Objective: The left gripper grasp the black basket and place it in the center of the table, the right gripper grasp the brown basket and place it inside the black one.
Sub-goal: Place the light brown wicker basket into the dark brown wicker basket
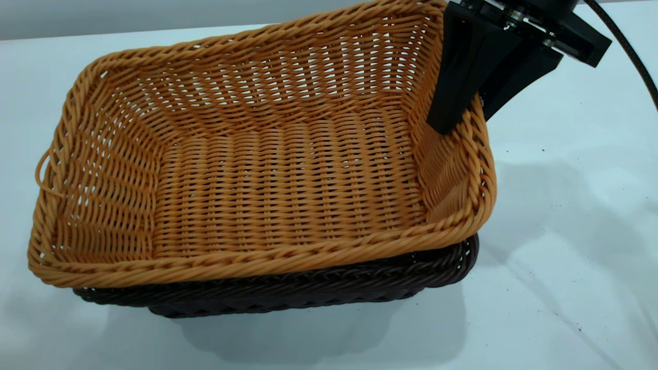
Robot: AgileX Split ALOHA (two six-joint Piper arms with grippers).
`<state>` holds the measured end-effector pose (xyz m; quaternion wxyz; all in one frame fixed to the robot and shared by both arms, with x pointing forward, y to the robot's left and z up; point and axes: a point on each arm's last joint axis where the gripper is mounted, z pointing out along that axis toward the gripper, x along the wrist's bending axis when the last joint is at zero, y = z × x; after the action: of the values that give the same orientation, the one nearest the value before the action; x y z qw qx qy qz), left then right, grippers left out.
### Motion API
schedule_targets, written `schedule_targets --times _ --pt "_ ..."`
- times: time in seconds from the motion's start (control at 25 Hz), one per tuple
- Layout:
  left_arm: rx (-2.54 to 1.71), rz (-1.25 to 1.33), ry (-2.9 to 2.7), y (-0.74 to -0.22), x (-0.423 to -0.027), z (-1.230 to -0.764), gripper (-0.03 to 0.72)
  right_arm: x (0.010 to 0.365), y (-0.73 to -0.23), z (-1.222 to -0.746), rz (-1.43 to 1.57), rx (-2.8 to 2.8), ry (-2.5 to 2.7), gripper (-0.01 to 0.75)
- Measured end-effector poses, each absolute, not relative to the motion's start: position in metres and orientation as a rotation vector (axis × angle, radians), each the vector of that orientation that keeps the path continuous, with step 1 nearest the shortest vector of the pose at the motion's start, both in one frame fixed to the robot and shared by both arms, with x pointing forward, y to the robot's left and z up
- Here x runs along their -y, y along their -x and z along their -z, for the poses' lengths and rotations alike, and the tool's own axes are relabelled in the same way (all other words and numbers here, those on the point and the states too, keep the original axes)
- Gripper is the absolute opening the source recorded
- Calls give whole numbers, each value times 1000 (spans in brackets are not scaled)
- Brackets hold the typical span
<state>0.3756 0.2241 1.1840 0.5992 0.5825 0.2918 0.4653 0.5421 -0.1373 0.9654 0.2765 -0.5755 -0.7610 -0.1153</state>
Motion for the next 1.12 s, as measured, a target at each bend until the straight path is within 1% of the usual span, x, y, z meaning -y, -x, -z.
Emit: schedule_targets --times 0.48,0.56,0.64,0.8,0.88,0.96,1.12 --pt "-697 -1099 -1338 -377 -226 -1184 397 137 -542 -965 313 2055 1532 117" --pt "-697 -1099 -1338 -377 -226 -1184 397 137 -542 -966 323 2056 1520 154" --pt "-697 -1099 -1338 -377 -226 -1184 397 136 -541 -966 327 2061 1504 214" --pt "-697 -1099 -1338 -377 -226 -1184 397 136 -541 -966 334 2071 1490 371" --pt "-695 -1097 -1339 -376 -226 -1184 397 137 -541 -966 329 2083 1485 426" --pt "-695 -1097 -1339 -376 -226 -1184 397 138 -541 -965 321 2092 1484 460" --pt "-697 -1099 -1338 -377 -226 -1184 397 139 -544 -971 325 2142 1481 475"
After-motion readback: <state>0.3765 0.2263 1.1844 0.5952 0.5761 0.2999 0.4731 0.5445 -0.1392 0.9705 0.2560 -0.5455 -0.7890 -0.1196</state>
